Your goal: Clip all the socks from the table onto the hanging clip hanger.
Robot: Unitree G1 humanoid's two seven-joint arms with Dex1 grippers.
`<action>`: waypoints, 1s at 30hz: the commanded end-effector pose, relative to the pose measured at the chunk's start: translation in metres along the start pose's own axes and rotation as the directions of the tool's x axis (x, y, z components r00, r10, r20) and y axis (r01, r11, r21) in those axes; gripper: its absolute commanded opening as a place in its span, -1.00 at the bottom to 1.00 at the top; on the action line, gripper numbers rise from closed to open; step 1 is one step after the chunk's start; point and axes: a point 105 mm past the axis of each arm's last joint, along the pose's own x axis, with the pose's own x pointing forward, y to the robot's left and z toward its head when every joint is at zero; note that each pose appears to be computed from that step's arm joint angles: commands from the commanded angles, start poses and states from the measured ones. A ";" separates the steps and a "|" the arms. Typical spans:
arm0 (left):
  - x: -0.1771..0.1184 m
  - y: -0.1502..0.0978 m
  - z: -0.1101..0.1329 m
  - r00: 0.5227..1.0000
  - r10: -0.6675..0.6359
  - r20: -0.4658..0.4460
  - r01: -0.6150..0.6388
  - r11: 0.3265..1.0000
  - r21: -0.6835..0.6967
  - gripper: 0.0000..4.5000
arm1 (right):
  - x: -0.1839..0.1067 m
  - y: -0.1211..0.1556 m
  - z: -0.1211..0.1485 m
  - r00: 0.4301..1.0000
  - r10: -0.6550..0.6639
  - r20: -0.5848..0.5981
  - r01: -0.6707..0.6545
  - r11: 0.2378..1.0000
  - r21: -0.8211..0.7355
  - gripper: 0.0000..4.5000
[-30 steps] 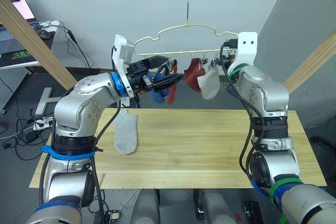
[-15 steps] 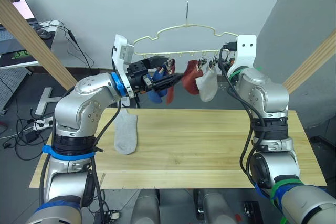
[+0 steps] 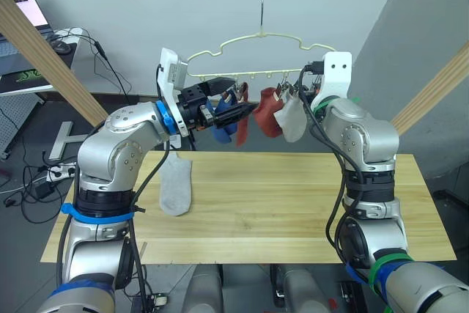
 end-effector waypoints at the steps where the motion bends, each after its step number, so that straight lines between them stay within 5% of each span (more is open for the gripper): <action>1: 0.000 -0.002 0.008 1.000 0.006 0.029 -0.007 0.999 0.037 1.00 | -0.005 -0.002 0.025 0.996 -0.004 0.088 0.003 1.000 0.012 -0.02; 23: -0.002 0.000 0.009 0.999 0.030 0.026 -0.031 0.999 0.044 1.00 | 0.002 0.002 0.039 0.993 0.006 0.117 -0.008 1.000 0.017 -0.02; 26: -0.003 0.000 0.009 0.999 0.033 0.025 -0.034 0.998 0.045 1.00 | 0.003 0.001 0.039 0.993 0.001 0.118 -0.002 1.000 0.015 -0.27; 30: -0.002 0.001 0.008 0.999 0.035 0.024 -0.036 0.998 0.044 1.00 | 0.003 0.000 0.039 0.993 -0.006 0.117 0.004 1.000 0.013 -0.87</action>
